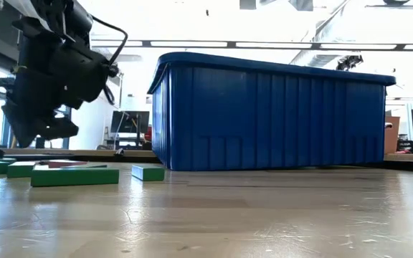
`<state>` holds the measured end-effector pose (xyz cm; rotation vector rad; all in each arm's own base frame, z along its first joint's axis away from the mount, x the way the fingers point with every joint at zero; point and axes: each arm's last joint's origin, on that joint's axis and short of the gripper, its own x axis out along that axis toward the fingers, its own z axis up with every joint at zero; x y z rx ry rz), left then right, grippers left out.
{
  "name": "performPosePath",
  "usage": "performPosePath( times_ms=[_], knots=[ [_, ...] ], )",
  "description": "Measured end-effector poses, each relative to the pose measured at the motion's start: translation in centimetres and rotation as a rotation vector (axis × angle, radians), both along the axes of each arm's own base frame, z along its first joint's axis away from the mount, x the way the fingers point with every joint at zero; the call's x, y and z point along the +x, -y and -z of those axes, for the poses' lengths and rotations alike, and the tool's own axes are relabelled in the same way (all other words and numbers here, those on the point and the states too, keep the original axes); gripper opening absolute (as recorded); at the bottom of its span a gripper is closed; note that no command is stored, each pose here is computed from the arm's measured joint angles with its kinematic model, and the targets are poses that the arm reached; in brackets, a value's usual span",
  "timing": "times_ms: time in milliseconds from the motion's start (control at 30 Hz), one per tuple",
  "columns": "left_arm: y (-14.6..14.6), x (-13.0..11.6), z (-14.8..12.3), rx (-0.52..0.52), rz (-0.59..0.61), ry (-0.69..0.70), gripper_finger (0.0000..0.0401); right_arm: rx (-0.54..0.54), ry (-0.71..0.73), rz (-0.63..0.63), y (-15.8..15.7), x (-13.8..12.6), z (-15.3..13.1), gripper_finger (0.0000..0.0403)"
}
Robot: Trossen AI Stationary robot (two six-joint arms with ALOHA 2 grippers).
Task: Sort blocks
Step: Move the blocks to the center of the table
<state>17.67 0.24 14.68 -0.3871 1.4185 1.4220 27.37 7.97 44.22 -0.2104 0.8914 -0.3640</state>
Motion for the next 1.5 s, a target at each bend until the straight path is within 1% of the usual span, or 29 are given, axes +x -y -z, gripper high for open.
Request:
performPosePath(
  times_ms=[100,167,300,600,767,900,1033,1233,1367,1500],
  knots=[
    [0.1,-0.6,0.4,-0.031,-0.001,-0.036,0.0000,0.000,0.000,0.000,0.0,0.0,0.0,0.0204],
    [0.1,-0.3,0.5,-0.041,0.004,-0.025,0.0000,0.000,0.000,0.000,0.0,0.0,0.0,0.0204],
    [0.1,-0.3,0.9,-0.049,0.006,-0.057,0.0000,0.000,0.000,0.000,0.0,0.0,0.0,0.0204],
    [-0.5,-0.1,2.6,-0.139,-0.001,-0.198,0.0000,0.001,0.000,0.000,0.0,0.0,0.0,0.0204],
    [-1.2,-0.8,3.4,-0.187,-0.007,-0.266,0.0000,0.000,-0.001,-0.001,0.0,0.0,0.0,0.0204],
    [-0.9,-0.8,3.5,-0.205,0.019,-0.258,0.0000,-0.003,-0.010,0.000,0.0,-0.1,0.1,0.0204],
    [0.0,0.1,2.9,-0.224,0.057,-0.197,0.0000,-0.003,-0.011,-0.001,0.0,-0.1,0.1,0.0204],
    [2.7,2.9,1.4,-0.256,0.159,-0.051,0.0000,-0.003,-0.011,0.000,0.0,-0.1,0.1,0.0204],
    [4.8,4.9,0.5,-0.267,0.247,0.094,0.0000,-0.003,-0.011,0.000,0.0,-0.1,0.1,0.0204],
    [6.3,7.2,0.1,-0.246,0.340,0.315,0.0000,-0.003,-0.011,0.000,0.0,-0.1,0.1,0.0204]
  ],
)
